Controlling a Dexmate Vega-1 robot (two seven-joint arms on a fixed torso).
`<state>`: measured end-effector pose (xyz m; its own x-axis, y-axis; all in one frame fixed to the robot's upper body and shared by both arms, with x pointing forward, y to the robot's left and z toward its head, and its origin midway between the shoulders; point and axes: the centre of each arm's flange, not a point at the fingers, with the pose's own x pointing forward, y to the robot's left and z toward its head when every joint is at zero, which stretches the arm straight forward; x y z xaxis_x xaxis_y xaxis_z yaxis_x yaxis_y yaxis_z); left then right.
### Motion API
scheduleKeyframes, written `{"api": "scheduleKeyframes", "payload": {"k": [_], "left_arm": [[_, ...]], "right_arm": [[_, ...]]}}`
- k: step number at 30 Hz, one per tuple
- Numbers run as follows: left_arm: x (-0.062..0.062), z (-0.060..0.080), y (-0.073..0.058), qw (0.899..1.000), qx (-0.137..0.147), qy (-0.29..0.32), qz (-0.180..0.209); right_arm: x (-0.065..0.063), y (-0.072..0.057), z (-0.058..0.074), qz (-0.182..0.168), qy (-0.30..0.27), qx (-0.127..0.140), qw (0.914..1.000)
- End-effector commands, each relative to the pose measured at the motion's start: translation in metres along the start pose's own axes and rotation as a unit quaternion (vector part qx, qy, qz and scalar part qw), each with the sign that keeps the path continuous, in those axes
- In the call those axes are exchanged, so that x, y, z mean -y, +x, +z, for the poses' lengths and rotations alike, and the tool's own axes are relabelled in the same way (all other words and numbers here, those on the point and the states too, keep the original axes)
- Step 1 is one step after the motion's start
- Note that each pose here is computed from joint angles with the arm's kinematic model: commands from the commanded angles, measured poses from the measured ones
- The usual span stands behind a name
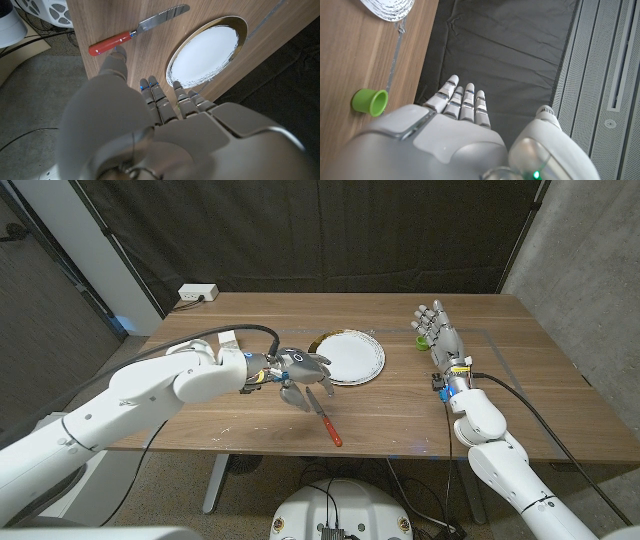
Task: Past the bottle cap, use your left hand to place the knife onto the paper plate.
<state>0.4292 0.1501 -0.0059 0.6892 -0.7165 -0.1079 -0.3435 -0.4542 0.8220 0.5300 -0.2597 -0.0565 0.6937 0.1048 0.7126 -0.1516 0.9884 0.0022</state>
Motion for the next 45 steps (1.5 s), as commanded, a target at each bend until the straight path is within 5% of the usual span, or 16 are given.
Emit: {"api": "scheduleKeyframes", "payload": {"k": [1, 29, 45], "left_arm": [[0.009, 0.009, 0.018, 0.999, 0.016, 0.027, -0.014], [0.051, 0.029, 0.039, 0.998, 0.029, 0.061, 0.006], [0.059, 0.033, 0.048, 0.998, 0.008, 0.06, 0.018]], "right_arm": [[0.004, -0.006, 0.002, -0.008, 0.002, 0.008, 0.9999], [0.009, -0.014, 0.006, -0.011, -0.005, 0.01, 0.9999], [0.015, -0.014, 0.008, -0.012, -0.004, 0.013, 0.9998]]}}
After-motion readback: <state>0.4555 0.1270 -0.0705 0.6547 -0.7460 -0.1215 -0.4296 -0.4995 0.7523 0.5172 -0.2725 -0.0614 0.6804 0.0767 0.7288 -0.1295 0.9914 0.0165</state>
